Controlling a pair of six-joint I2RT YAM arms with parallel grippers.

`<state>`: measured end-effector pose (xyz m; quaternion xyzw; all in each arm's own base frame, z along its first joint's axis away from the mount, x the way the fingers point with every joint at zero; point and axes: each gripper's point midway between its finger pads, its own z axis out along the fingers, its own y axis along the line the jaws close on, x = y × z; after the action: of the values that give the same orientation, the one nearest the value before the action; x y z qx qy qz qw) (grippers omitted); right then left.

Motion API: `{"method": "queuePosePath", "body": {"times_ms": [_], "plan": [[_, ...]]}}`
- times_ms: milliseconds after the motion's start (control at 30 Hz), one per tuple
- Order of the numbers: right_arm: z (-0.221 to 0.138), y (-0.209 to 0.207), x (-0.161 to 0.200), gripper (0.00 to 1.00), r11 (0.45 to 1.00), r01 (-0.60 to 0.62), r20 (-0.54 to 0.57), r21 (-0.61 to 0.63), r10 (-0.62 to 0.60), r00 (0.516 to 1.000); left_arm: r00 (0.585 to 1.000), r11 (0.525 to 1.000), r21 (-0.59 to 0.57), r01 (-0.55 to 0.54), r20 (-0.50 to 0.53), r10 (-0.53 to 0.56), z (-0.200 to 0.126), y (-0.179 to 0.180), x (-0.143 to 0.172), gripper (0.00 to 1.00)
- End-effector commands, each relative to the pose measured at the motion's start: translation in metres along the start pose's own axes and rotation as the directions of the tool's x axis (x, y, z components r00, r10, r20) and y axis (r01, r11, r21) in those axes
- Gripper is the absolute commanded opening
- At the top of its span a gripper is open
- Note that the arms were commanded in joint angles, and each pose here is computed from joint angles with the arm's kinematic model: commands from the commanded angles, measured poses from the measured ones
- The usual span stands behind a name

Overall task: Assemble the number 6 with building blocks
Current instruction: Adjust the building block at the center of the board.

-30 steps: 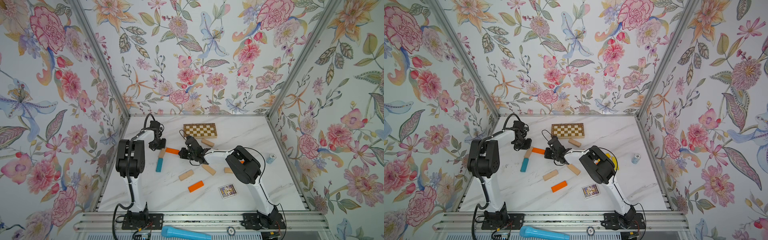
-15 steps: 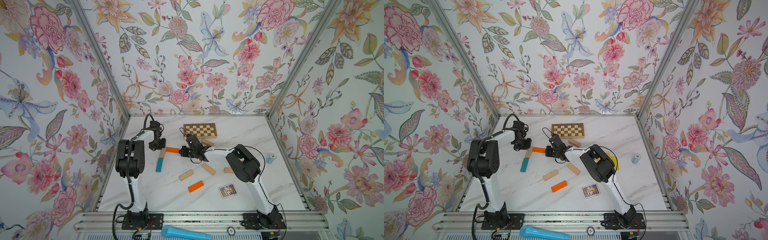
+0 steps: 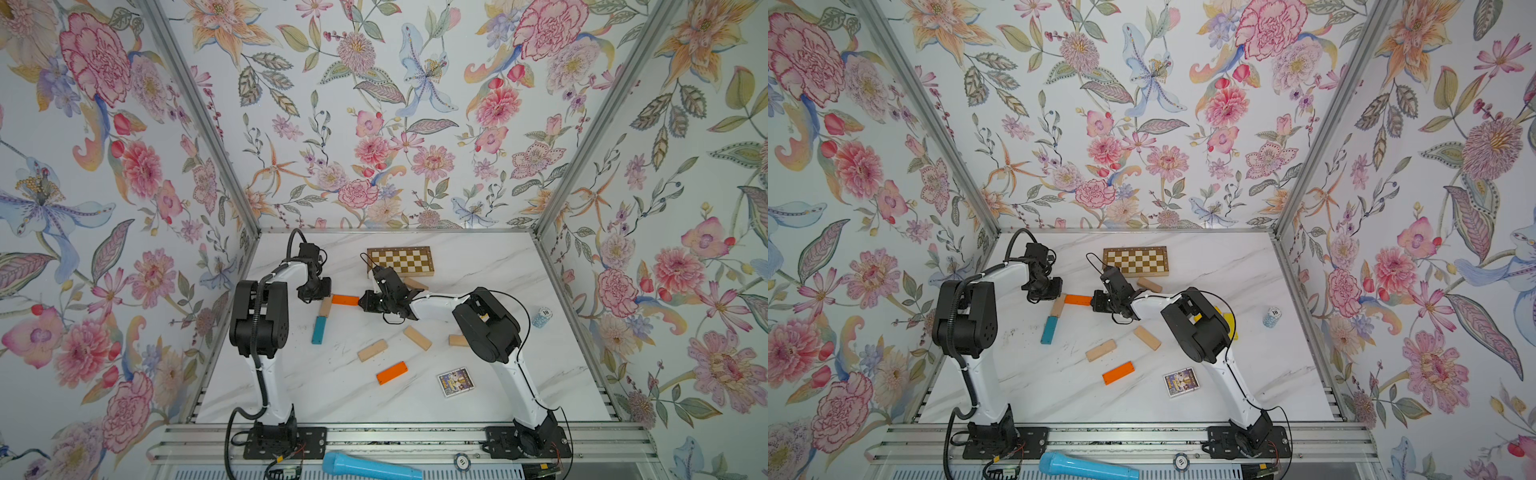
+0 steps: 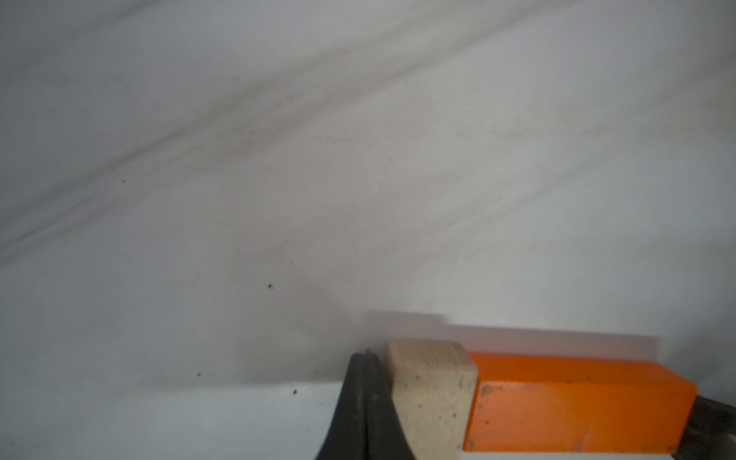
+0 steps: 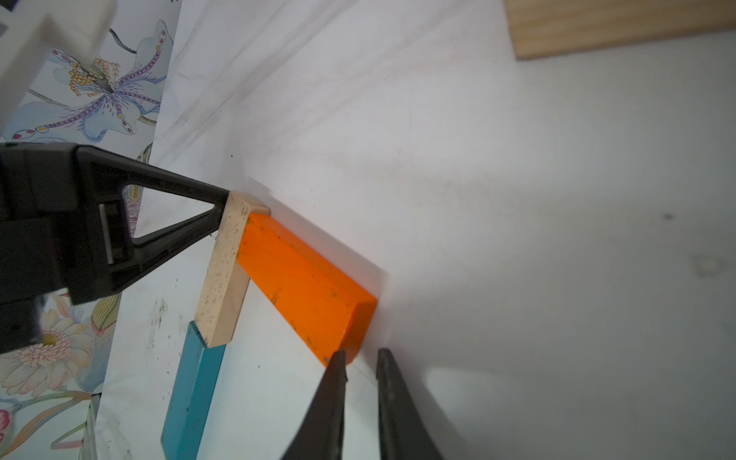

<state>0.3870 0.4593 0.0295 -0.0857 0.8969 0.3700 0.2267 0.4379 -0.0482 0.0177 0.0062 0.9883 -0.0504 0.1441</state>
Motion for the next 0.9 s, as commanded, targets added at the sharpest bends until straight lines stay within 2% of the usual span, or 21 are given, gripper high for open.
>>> {"method": "queuePosePath", "body": {"times_ms": [0,167,267,367,500,633,800,867], "plan": [[0.007,-0.011,0.014,0.19,1.000,0.006,-0.056,0.016,-0.005,0.998,0.993,0.999,0.026,0.035,-0.116,-0.031,0.007,-0.006,0.030,0.00],[0.001,-0.017,0.011,0.19,1.000,-0.002,-0.047,0.027,0.003,0.999,0.991,0.996,0.004,0.087,-0.107,-0.086,0.005,0.005,0.028,0.00],[-0.003,-0.019,0.008,0.19,1.000,-0.005,-0.036,0.024,0.006,0.999,0.990,0.994,-0.004,0.111,-0.082,-0.111,0.000,0.010,0.022,0.17],[-0.009,-0.021,0.003,0.19,1.000,-0.008,-0.023,0.019,0.008,1.000,0.989,0.991,-0.025,0.133,-0.058,-0.134,-0.005,0.018,0.013,0.27],[-0.021,-0.022,-0.004,0.19,1.000,0.013,-0.001,0.018,-0.013,1.000,0.985,0.985,-0.045,0.169,-0.032,-0.170,-0.016,0.033,0.000,0.33],[-0.036,-0.018,-0.012,0.20,0.999,0.036,0.028,-0.017,-0.036,0.999,0.980,0.978,-0.061,0.200,0.003,-0.200,-0.034,0.049,-0.009,0.34],[-0.063,-0.007,-0.022,0.20,0.996,0.077,0.079,-0.043,-0.074,0.994,0.976,0.973,-0.082,0.216,0.024,-0.215,-0.056,0.055,0.001,0.39],[-0.078,-0.002,-0.025,0.22,0.994,0.099,0.100,-0.044,-0.094,0.990,0.975,0.973,-0.068,0.220,0.028,-0.219,-0.067,0.051,0.012,0.44]]}}
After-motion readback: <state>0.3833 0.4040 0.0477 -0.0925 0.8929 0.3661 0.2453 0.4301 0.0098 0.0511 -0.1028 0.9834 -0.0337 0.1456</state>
